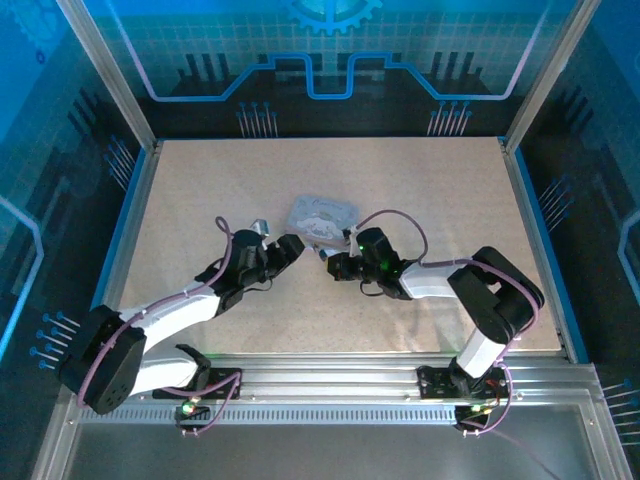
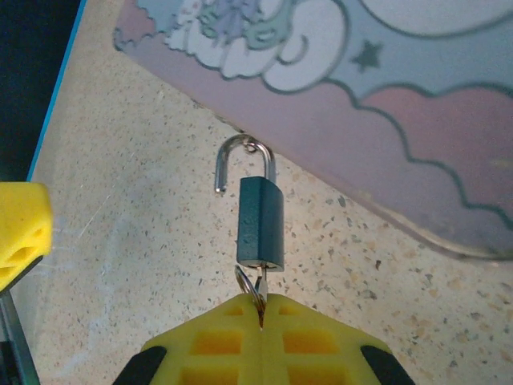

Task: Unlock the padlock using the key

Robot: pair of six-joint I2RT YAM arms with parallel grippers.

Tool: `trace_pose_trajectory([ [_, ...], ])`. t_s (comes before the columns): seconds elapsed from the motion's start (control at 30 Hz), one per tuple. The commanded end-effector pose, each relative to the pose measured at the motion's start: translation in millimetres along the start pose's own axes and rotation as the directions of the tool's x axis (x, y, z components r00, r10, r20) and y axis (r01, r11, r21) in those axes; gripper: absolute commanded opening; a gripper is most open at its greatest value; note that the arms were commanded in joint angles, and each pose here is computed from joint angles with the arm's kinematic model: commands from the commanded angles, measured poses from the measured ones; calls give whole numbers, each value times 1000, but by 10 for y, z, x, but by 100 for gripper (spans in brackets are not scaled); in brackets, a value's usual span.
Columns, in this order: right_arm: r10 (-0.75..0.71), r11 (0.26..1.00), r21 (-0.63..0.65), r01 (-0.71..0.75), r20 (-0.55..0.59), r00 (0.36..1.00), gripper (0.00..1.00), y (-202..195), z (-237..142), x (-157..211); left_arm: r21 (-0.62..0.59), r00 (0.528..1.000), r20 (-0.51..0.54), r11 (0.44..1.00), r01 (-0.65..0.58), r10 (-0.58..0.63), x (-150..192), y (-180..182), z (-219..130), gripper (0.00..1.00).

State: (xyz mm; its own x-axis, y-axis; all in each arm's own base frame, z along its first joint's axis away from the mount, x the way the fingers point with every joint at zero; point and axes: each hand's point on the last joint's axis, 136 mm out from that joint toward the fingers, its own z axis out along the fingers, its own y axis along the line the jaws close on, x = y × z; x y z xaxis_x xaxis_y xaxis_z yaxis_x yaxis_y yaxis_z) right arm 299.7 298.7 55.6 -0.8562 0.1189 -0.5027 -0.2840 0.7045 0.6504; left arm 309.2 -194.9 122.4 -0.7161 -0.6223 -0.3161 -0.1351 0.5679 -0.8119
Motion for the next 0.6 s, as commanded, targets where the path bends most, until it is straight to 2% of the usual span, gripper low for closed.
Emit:
trace_pose_trajectory([
  [0.0,115,993,12,-115,-6,993,0,-161,33,84,-46,998,18,997,-54,55,-125,24,-66,71],
  [0.43,189,982,4,-189,-6,982,4,-272,86,126,-77,998,-16,995,-65,64,-238,186,-86,77],
  [0.57,181,983,33,-181,2,983,11,-318,55,120,-86,996,-36,992,-88,85,-296,209,-79,78],
])
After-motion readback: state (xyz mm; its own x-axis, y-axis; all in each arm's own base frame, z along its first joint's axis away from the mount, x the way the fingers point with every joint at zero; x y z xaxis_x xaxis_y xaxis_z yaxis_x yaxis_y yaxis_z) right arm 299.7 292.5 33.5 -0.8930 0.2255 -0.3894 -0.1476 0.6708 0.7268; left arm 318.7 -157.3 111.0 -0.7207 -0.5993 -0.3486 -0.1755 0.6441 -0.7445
